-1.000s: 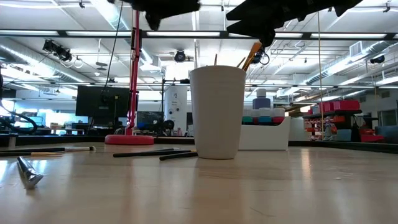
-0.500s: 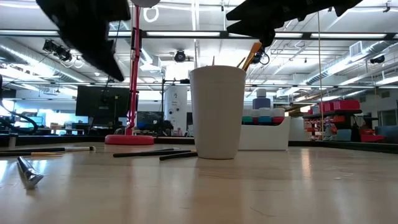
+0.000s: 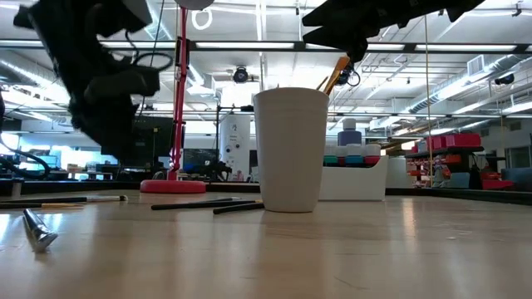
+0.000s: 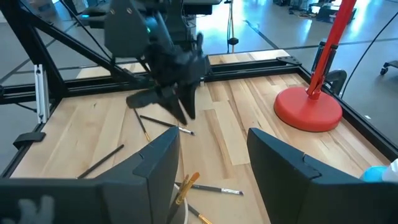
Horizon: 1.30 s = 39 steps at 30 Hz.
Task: Pick & Place Paint Supplies
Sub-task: Put the silver paint brush into the white cup
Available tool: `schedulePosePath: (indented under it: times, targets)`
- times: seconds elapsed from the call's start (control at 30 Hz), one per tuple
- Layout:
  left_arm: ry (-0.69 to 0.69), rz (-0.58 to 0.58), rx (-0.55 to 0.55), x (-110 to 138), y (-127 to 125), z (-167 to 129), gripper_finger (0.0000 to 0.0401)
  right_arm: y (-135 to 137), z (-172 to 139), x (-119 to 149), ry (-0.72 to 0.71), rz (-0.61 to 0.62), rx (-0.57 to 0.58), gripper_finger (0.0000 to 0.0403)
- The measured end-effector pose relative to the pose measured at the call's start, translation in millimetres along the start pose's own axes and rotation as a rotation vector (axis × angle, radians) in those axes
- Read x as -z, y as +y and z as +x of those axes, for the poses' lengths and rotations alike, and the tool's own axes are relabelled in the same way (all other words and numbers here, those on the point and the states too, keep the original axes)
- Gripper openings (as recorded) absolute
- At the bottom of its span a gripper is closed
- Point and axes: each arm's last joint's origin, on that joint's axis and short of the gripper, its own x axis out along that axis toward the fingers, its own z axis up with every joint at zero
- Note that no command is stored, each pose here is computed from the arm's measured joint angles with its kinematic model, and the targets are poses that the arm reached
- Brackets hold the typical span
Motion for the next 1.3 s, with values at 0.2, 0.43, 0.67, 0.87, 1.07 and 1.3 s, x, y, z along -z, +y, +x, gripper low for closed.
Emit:
schedulePosePath:
  times: [0.2, 0.43, 0.67, 0.87, 1.07, 1.3]
  targets:
    - [-0.016, 0.042, -0.023, 17, 17, 20, 0.0111, 0, 0, 0, -0.003, -0.002, 0.0, 0.0194]
    - [-0.012, 0.021, -0.013, 29, 27, 30, 0.0111, 0, 0, 0, -0.003, -0.007, 0.0, 0.0194]
    - [-0.031, 0.009, 0.042, 30, 25, 33, 0.0111, 0, 0, 0, -0.003, -0.007, 0.0, 0.0194]
    - [-0.072, 0.092, 0.114, 25, 19, 31, 0.0111, 0, 0, 0, -0.003, -0.007, 0.0, 0.0194]
    - [-0.079, 0.219, 0.234, 24, 9, 29, 0.0111, 0, 0, 0, -0.003, -0.007, 0.0, 0.0194]
    - [-0.055, 0.197, 0.196, 26, 13, 30, 0.0111, 0, 0, 0, -0.003, -0.007, 0.0, 0.0194]
